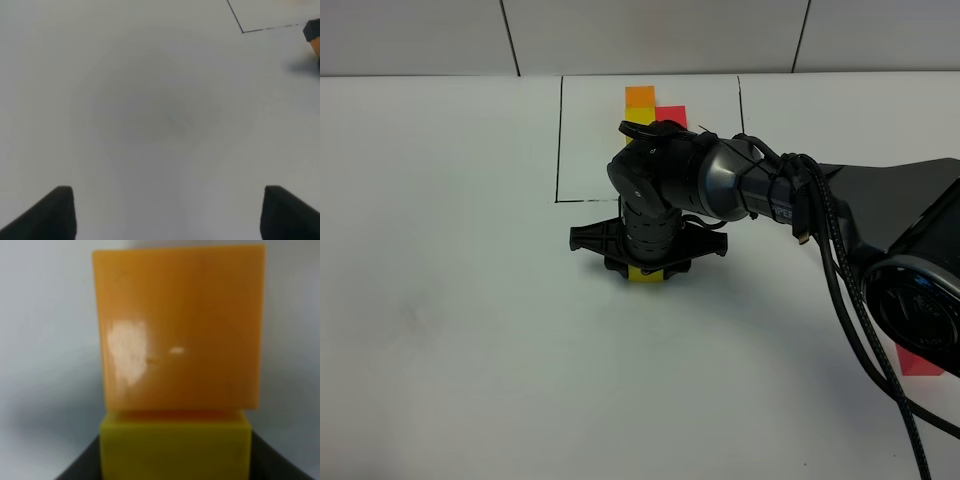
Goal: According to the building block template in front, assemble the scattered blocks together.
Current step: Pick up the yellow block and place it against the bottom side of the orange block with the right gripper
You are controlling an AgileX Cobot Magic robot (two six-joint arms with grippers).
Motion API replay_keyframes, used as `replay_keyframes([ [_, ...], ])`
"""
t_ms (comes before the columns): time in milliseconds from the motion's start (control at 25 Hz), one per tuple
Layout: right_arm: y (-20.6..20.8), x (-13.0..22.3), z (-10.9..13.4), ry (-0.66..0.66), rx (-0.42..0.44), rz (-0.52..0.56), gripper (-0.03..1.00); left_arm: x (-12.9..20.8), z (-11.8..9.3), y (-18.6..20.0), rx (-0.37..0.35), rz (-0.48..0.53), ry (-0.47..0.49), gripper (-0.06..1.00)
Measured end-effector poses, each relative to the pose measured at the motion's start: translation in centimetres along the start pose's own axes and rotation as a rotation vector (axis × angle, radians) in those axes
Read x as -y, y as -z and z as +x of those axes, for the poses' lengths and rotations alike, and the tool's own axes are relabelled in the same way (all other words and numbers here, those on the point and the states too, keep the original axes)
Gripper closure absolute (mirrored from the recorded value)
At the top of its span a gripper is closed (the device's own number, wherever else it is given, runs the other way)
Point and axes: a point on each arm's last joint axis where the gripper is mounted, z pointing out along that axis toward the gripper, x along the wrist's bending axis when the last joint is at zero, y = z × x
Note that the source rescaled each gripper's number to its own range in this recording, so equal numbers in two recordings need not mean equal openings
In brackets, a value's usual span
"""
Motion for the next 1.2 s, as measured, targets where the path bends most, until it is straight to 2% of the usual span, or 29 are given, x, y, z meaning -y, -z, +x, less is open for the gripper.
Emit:
replay_keyframes([
  [880,0.0,-0.18,0.0,0.009,0.0,-0.02,0.95,0.0,0.0,0.0,0.0,0.0,0.002,0.24],
  [1200,0.0,-0.14,0.03,0.073,-0.006,-0.012,0.95,0.0,0.0,0.0,0.0,0.0,0.002,0.24],
])
